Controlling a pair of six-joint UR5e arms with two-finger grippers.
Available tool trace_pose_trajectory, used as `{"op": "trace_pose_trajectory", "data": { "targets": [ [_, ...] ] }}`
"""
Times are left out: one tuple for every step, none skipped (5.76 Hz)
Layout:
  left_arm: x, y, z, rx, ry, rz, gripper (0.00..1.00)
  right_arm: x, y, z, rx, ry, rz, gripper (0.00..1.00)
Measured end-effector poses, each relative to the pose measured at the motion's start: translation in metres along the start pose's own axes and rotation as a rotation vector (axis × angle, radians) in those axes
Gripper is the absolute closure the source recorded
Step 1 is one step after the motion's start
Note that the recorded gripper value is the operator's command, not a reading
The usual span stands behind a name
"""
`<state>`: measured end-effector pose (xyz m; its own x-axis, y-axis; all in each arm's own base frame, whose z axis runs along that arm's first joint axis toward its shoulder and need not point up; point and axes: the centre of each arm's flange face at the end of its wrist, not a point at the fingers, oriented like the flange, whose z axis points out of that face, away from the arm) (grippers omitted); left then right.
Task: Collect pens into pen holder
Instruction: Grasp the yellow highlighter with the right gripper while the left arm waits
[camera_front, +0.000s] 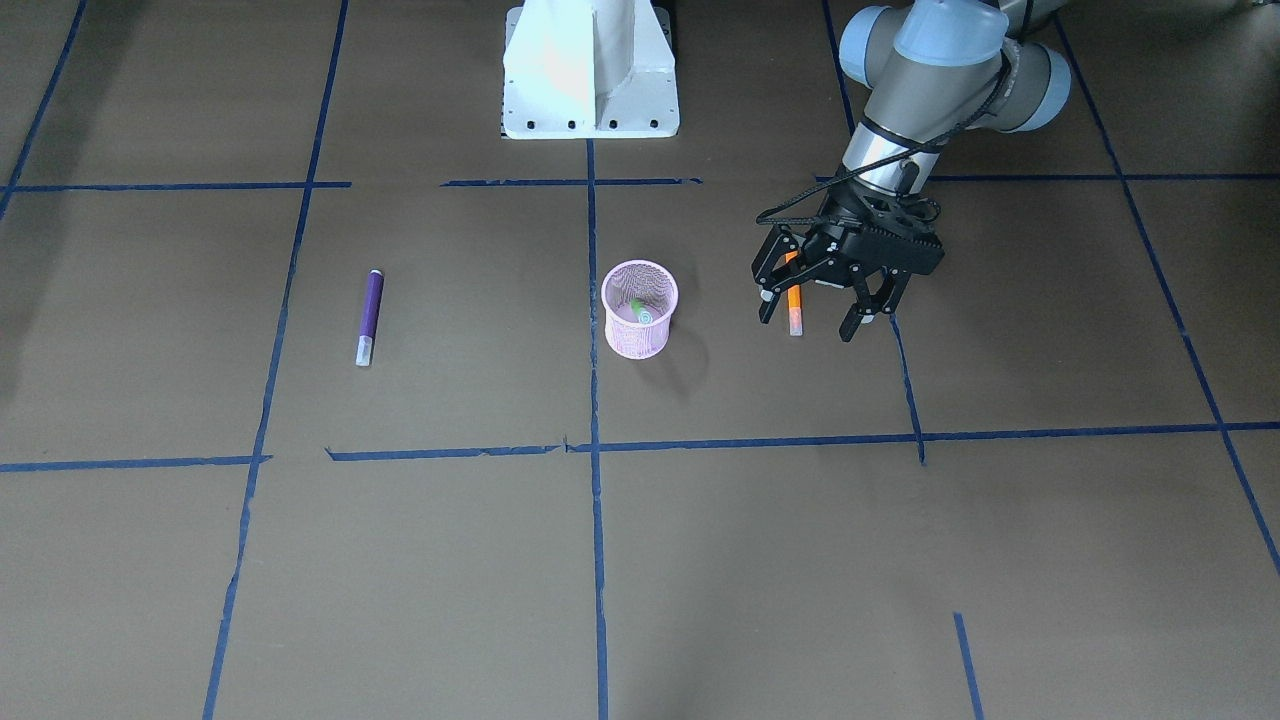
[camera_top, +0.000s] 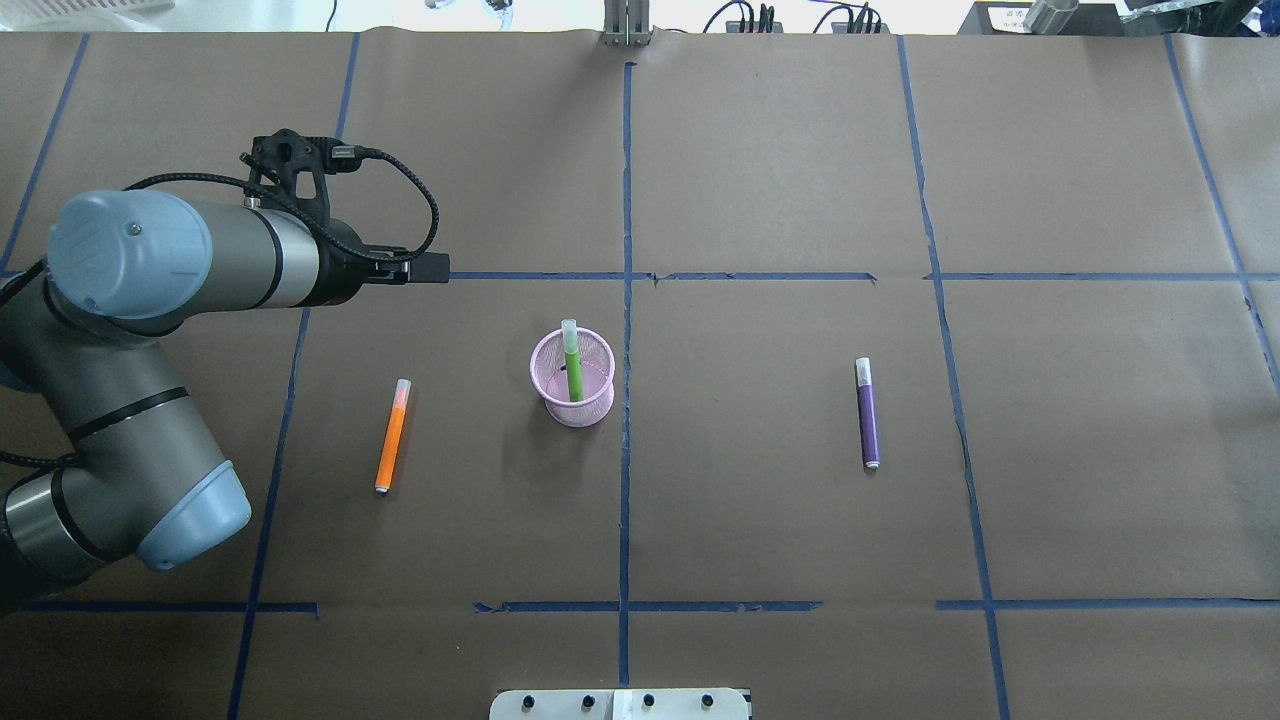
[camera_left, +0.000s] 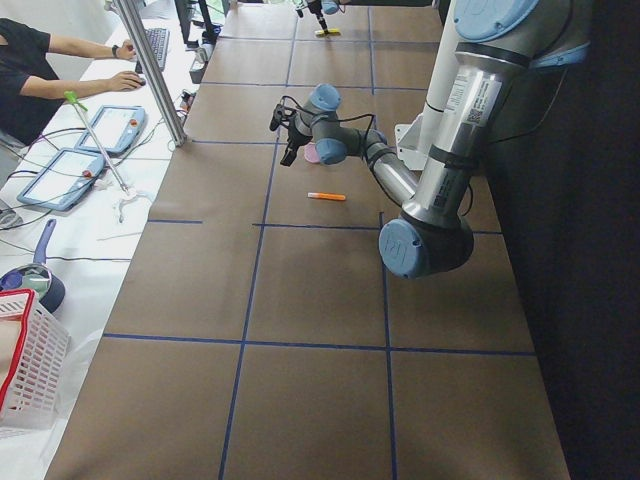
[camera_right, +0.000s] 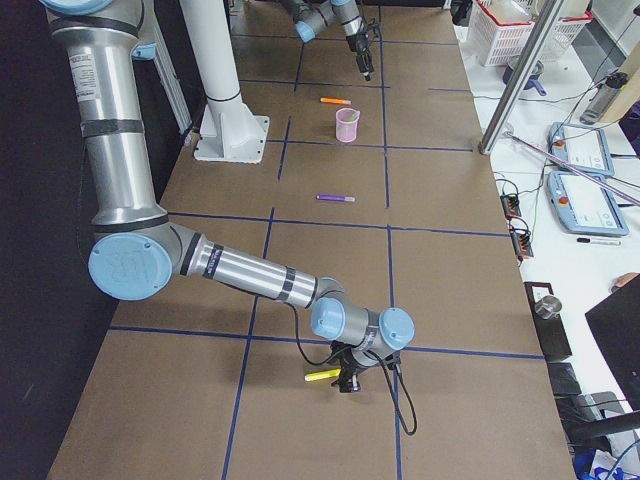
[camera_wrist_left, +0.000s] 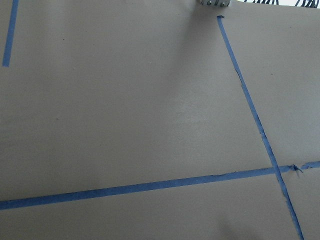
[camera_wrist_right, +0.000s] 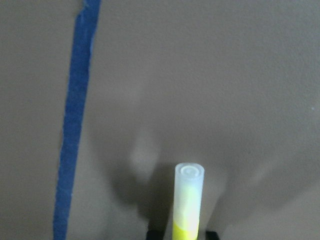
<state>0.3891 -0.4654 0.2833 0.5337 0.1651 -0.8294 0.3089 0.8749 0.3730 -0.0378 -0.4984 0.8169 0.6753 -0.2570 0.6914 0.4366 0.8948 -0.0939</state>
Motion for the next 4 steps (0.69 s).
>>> {"op": "trace_pose_trajectory", "data": {
  "targets": [
    [0.000, 0.000, 0.000, 0.000, 0.000, 0.000, 0.00, -0.001, -0.002, -0.001, 0.001, 0.000, -0.006, 1.00],
    [0.000, 0.000, 0.000, 0.000, 0.001, 0.000, 0.00, -0.003, -0.003, -0.003, 0.005, -0.002, -0.012, 1.00],
    [-0.001, 0.000, 0.000, 0.000, 0.000, -0.001, 0.00, -0.011, -0.005, -0.013, 0.032, 0.001, -0.030, 1.00],
    [-0.004, 0.002, 0.001, -0.002, -0.005, -0.001, 0.00, -0.033, -0.012, -0.042, 0.097, 0.017, -0.079, 1.00]
  ]
}}
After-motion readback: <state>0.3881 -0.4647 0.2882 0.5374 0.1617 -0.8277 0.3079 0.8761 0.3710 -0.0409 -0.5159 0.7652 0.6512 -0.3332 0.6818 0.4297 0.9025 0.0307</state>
